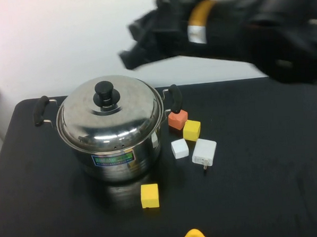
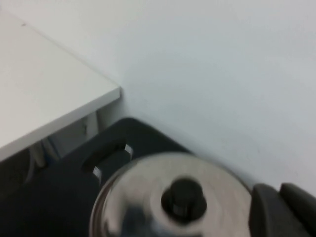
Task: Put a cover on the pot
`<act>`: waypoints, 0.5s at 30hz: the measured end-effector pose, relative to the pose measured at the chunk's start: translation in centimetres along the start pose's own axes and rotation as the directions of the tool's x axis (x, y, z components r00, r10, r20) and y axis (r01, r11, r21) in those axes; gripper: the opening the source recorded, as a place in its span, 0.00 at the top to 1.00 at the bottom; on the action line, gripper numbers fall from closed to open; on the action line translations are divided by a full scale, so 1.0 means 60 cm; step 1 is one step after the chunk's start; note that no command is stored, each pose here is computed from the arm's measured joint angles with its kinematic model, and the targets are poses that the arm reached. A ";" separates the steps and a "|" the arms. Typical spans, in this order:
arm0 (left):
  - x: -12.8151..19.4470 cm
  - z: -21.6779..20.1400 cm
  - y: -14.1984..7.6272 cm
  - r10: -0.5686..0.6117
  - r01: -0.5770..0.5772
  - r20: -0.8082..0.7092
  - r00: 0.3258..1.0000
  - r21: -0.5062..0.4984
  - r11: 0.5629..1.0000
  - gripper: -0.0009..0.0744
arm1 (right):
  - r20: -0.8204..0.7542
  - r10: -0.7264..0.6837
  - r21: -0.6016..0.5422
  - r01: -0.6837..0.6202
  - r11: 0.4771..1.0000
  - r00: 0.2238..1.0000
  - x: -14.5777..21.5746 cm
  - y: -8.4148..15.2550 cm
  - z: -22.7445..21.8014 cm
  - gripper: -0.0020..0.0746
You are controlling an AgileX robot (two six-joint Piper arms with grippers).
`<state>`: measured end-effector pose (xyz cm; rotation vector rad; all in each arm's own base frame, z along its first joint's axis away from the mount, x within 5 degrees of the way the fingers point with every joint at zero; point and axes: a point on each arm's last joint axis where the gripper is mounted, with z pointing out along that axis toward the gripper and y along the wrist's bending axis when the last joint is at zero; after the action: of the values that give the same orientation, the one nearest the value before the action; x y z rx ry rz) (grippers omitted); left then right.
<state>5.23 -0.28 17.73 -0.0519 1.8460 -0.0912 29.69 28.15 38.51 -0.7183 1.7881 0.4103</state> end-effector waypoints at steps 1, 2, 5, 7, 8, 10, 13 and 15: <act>0.000 0.000 0.000 0.000 0.000 0.000 1.000 0.000 1.000 0.99 | -0.004 -0.004 -0.005 0.004 1.000 1.000 0.002 0.003 -0.022 0.94; 0.000 0.000 0.000 0.000 0.000 0.000 1.000 0.000 1.000 0.99 | -0.006 -0.005 -0.007 0.005 1.000 1.000 0.003 0.003 -0.040 0.95; 0.000 0.000 0.000 0.000 0.000 0.000 1.000 0.000 1.000 0.99 | -0.004 -0.014 -0.015 0.014 1.000 1.000 0.007 0.005 -0.106 0.97; 0.000 0.000 0.000 0.000 0.000 0.000 1.000 0.000 1.000 0.99 | -0.025 -0.025 -0.008 0.025 1.000 0.999 0.013 0.001 -0.147 0.97; 0.000 0.000 0.000 0.000 0.000 0.000 1.000 0.000 1.000 0.99 | -0.045 -0.033 -0.002 0.033 0.999 0.998 0.017 -0.002 -0.162 0.97; 0.000 0.000 0.000 0.000 0.000 0.000 1.000 0.000 1.000 0.99 | -0.126 -0.058 0.014 0.061 0.998 0.990 0.035 -0.009 -0.197 0.97; 0.000 0.000 0.000 0.000 0.000 0.000 1.000 0.000 1.000 0.99 | -0.233 -0.109 0.020 0.117 0.993 0.966 0.067 -0.016 -0.241 0.97; 0.000 0.000 0.000 0.000 0.000 0.000 1.000 0.000 1.000 0.99 | -0.253 -0.152 0.014 0.160 0.987 0.955 0.087 -0.019 -0.266 0.97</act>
<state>5.23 -0.28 17.73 -0.0519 1.8460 -0.0912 17.72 16.31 38.92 -0.9130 1.9527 0.1873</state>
